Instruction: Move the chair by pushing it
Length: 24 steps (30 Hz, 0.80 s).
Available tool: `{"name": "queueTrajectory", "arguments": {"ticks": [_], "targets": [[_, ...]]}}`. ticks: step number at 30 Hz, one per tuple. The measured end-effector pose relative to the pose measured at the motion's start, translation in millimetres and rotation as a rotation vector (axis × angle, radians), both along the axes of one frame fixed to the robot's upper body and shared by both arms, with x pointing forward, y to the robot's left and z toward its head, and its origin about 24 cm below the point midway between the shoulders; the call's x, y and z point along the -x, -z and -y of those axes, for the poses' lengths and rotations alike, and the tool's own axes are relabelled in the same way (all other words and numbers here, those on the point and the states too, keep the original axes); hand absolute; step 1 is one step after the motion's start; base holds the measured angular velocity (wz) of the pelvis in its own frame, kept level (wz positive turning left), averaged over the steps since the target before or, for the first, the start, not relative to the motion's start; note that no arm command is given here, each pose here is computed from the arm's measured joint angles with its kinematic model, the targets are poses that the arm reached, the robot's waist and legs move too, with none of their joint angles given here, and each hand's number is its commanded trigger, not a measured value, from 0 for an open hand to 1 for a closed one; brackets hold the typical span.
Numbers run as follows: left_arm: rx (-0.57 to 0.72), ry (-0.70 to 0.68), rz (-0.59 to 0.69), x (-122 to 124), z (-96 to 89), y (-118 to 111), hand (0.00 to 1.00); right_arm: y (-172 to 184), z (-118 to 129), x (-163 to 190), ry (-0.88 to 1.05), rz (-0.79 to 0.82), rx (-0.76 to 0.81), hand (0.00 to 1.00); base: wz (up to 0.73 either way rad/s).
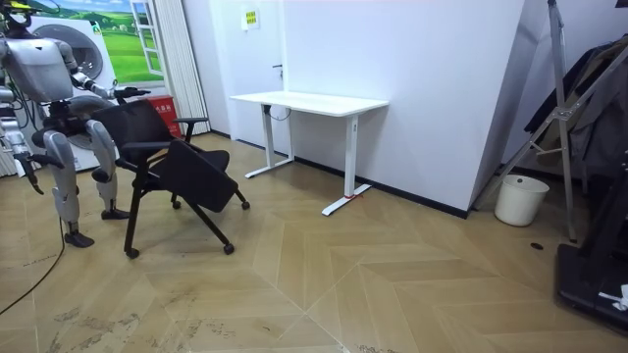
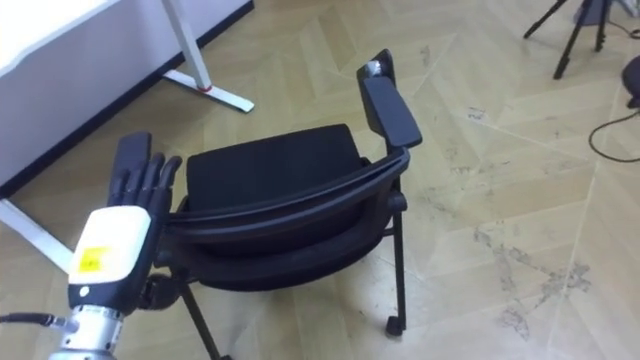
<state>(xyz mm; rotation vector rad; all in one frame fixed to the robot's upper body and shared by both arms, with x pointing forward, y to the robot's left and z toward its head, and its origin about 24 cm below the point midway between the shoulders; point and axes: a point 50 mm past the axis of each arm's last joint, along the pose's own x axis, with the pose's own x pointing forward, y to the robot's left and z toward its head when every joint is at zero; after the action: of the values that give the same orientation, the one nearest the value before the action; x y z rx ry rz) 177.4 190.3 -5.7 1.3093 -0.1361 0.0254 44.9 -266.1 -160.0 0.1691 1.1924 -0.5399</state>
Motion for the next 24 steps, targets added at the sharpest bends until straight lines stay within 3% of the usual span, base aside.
{"name": "queueTrajectory", "arguments": {"ticks": [7, 14, 24], "targets": [[0.001, 0.028, 0.018, -4.8, 6.2, -3.0, 0.0, 0.7, -0.1, 4.6, 0.02, -0.009, -0.007, 0.0, -0.07], [-0.05, 0.052, 0.026, -11.9, -2.5, -7.4, 0.0, 0.8, 1.8, 15.1, 0.021, -0.039, 0.014, 0.0, -0.09], [-0.087, 0.002, -0.094, -13.8, -19.2, 18.5, 0.0, -0.7, 6.4, 15.3, 0.048, -0.032, 0.023, 0.0, -0.1]]}}
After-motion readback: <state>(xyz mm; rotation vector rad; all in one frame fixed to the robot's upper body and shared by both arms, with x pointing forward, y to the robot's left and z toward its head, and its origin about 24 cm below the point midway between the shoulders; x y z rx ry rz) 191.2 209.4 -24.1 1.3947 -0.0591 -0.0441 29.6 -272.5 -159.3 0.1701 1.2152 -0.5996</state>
